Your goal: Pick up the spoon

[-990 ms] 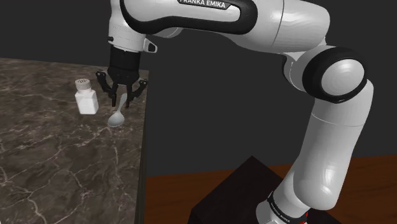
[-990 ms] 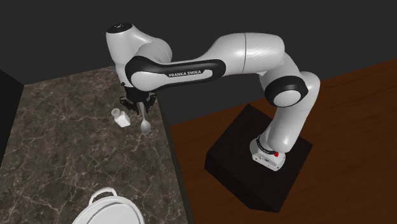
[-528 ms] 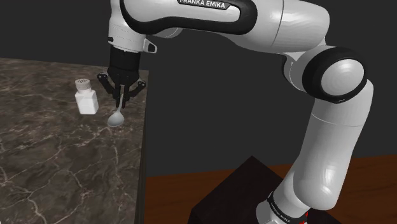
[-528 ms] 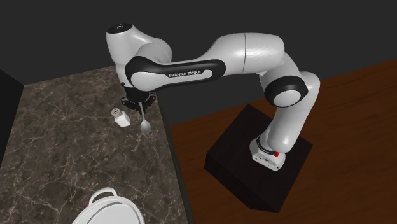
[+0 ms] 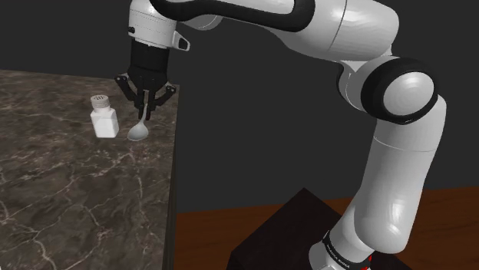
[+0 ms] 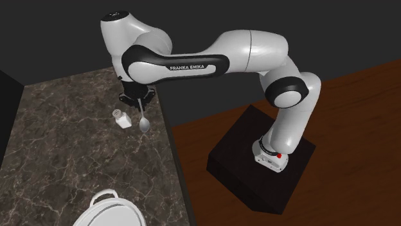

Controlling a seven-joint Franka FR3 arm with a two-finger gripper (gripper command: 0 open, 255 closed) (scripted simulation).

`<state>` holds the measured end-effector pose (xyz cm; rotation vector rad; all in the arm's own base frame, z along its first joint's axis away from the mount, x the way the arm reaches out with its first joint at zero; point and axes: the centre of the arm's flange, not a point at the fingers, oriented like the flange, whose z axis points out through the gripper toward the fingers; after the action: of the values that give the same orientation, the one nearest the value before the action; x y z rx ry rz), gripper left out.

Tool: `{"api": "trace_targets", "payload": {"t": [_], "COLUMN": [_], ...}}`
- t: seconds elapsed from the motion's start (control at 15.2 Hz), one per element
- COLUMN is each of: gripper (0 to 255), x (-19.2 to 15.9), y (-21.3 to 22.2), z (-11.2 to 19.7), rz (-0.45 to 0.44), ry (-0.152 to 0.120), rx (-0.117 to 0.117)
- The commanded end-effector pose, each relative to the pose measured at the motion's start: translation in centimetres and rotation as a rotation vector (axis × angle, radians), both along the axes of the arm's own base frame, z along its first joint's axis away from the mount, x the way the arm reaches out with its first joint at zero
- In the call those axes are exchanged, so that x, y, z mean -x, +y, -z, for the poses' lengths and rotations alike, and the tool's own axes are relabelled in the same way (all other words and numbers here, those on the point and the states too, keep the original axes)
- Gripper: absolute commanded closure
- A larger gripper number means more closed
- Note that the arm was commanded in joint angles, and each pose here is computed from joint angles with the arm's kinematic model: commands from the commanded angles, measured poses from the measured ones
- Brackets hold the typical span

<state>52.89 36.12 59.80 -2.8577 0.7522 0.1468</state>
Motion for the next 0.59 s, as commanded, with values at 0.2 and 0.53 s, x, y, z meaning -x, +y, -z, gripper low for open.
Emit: {"api": "trace_targets", "payload": {"t": [0.2, 0.53], "gripper": [255, 255], "x": [0.0, 0.0], "y": [0.0, 0.0], "z": [-2.6, -4.8], "rz": [0.0, 0.0], "ry": [0.0, 0.0], "rx": [0.0, 0.0]}}
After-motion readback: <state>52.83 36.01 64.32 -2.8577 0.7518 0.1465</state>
